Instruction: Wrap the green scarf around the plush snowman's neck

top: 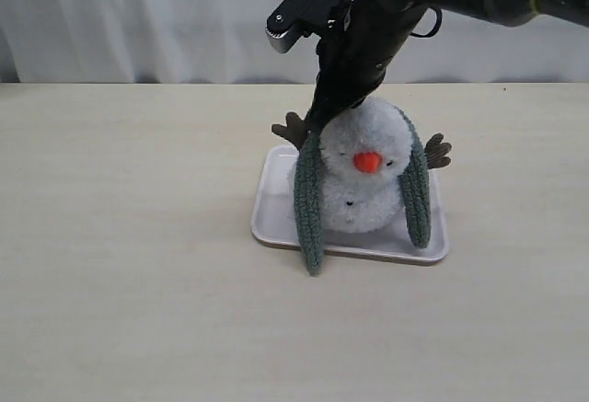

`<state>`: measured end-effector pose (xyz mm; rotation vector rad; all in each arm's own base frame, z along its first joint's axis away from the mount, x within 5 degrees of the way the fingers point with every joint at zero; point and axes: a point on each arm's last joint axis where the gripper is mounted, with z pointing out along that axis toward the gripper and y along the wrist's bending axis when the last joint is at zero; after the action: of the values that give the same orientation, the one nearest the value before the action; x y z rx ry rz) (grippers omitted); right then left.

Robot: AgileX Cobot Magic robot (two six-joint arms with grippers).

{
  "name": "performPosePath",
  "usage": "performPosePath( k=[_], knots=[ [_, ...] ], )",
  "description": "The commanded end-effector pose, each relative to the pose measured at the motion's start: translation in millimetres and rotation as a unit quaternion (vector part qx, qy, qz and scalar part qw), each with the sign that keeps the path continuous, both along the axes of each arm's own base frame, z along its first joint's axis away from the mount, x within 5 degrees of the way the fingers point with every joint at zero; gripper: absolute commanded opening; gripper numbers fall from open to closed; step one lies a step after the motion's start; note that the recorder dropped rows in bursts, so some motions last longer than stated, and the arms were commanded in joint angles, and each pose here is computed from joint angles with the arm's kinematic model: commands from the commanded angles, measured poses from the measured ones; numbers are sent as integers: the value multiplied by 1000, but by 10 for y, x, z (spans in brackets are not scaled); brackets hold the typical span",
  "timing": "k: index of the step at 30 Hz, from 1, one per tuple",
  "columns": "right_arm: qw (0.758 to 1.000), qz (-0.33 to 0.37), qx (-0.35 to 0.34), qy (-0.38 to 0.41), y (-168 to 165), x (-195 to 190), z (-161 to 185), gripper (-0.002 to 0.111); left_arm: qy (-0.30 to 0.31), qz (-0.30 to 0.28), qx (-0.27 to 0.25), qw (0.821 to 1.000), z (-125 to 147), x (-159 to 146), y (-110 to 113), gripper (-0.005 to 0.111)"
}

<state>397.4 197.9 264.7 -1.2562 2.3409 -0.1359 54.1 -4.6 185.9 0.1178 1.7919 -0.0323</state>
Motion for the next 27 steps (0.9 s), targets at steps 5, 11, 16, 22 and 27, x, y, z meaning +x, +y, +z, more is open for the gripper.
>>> performPosePath(
  k=[5, 11, 16, 22, 27],
  knots=[
    [998, -9, -33, 53, -7, 50, -320, 4, -3, -3, -3, 1000, -3, 0, -4, 0],
    [998, -8, -33, 52, 11, 83, -398, 4, -3, -3, -3, 1000, -3, 0, -4, 0],
    [998, -8, -34, 51, 4, 76, -365, 4, -3, -3, -3, 1000, -3, 0, -4, 0],
    [999, -17, -25, 26, -34, 32, -143, 4, -3, -3, -3, 1000, -3, 0, -4, 0],
    [998, -63, 5, -16, -95, -23, 163, 15, -3, -3, -3, 1000, -3, 0, -4, 0]
  ],
)
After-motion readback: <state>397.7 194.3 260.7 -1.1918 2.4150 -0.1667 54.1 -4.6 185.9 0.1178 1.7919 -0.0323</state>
